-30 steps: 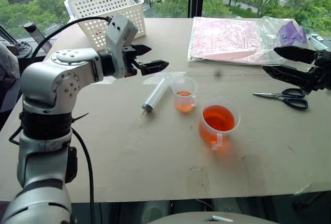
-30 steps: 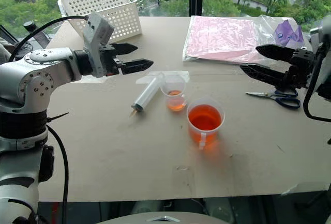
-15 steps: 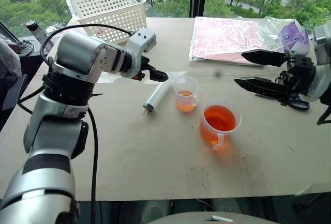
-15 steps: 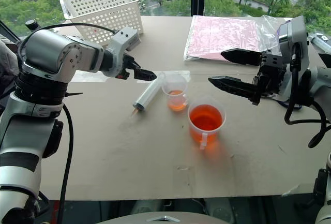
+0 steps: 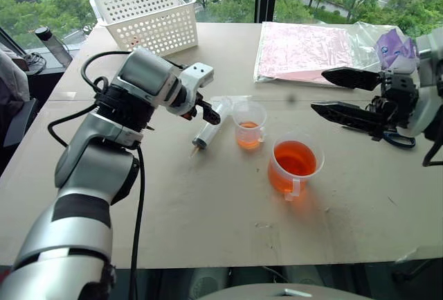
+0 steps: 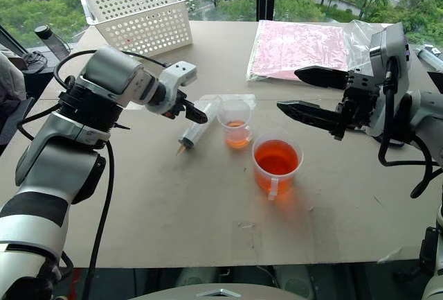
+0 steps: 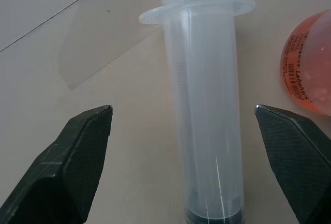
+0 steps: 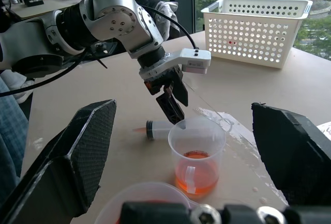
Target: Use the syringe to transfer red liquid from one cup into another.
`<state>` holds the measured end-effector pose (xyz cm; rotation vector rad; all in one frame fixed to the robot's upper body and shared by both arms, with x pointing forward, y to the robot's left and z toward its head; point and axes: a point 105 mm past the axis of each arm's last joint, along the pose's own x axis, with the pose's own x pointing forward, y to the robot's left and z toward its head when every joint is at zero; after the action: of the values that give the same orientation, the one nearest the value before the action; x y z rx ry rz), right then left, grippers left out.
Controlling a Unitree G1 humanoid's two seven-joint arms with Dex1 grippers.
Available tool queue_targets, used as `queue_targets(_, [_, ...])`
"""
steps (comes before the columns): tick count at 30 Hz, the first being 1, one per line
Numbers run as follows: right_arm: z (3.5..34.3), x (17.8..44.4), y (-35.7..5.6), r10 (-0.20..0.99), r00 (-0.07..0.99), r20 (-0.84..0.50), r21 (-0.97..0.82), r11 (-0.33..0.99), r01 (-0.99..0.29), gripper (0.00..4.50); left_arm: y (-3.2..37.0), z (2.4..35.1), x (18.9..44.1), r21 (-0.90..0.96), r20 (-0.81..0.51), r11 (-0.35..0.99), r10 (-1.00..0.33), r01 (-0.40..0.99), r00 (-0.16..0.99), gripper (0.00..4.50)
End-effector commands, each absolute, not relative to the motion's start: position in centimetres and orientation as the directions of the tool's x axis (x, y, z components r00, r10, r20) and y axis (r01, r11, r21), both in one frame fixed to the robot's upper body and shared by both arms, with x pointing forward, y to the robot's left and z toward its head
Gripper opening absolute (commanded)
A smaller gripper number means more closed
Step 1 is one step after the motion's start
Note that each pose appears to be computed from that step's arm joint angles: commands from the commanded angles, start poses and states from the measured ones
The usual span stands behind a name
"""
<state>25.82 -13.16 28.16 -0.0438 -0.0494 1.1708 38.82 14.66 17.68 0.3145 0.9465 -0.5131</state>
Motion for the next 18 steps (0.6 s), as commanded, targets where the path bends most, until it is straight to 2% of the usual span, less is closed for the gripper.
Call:
queue_targets(1, [28.9,25.3,-12.6,0.929,0.367,0.041,-0.101,0.369,-0.924,4.47,14.5,18.8,39.8,0.089,-0.812,0.835,-0.254,0.543,0.525,4.5])
queue_targets(9, [28.8,25.4,-12.2,0.93,0.364,0.051,-0.099,0.367,-0.925,4.47,13.6,17.9,41.0,0.125,-0.821,0.82,-0.231,0.559,0.522,4.5])
queue_targets(18, [28.9,25.4,-12.2,0.927,0.369,0.059,-0.097,0.373,-0.923,4.47,13.0,17.3,41.0,0.128,-0.833,0.797,-0.236,0.59,0.499,4.5])
